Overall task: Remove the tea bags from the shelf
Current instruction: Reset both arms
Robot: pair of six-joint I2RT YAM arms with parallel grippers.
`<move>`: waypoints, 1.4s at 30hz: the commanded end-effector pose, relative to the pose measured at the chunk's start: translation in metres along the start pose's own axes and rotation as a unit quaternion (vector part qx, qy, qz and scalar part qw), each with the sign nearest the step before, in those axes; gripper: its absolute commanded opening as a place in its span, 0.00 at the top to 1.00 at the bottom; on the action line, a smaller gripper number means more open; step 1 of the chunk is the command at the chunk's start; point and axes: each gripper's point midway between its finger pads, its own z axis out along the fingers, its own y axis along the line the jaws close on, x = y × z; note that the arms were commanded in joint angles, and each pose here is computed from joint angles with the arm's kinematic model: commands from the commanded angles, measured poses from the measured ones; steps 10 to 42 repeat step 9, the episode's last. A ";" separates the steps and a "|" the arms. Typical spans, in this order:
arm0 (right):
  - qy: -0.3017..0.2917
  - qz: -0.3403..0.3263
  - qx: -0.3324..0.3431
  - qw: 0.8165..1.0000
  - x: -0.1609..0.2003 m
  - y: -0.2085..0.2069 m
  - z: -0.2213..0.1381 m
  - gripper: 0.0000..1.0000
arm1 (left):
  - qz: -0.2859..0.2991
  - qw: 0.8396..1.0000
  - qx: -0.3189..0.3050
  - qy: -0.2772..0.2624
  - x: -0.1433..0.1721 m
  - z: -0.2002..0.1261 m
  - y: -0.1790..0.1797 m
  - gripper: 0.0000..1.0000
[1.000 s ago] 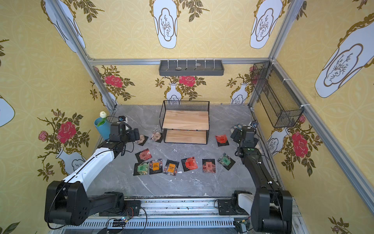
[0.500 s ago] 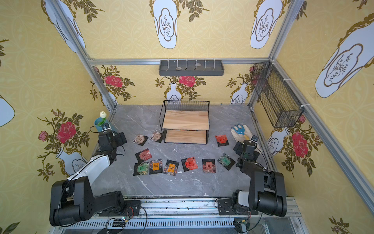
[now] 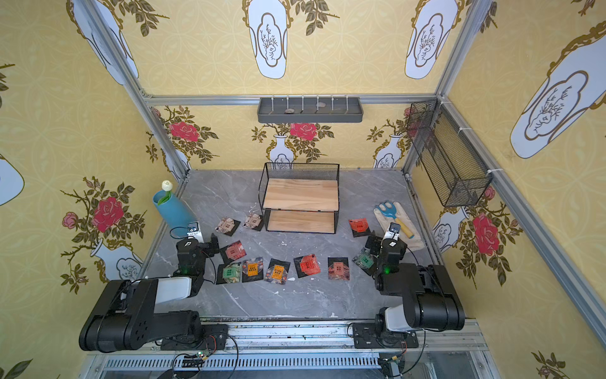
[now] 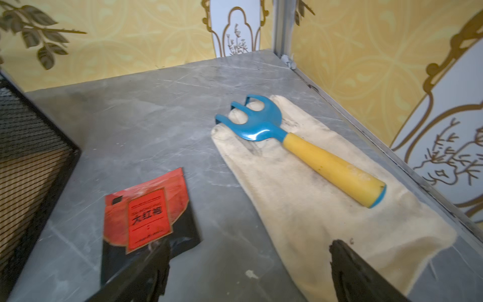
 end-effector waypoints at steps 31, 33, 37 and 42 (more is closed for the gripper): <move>-0.037 0.014 0.015 0.999 -0.023 -0.010 0.004 0.02 | -0.014 0.998 -0.007 -0.067 -0.029 -0.006 0.004 0.00; -0.037 0.014 0.015 0.999 -0.023 -0.010 0.004 0.02 | -0.014 0.998 -0.007 -0.067 -0.029 -0.006 0.004 0.00; -0.037 0.014 0.015 0.999 -0.023 -0.010 0.004 0.02 | -0.014 0.998 -0.007 -0.067 -0.029 -0.006 0.004 0.00; -0.037 0.014 0.015 0.999 -0.023 -0.010 0.004 0.02 | -0.014 0.998 -0.007 -0.067 -0.029 -0.006 0.004 0.00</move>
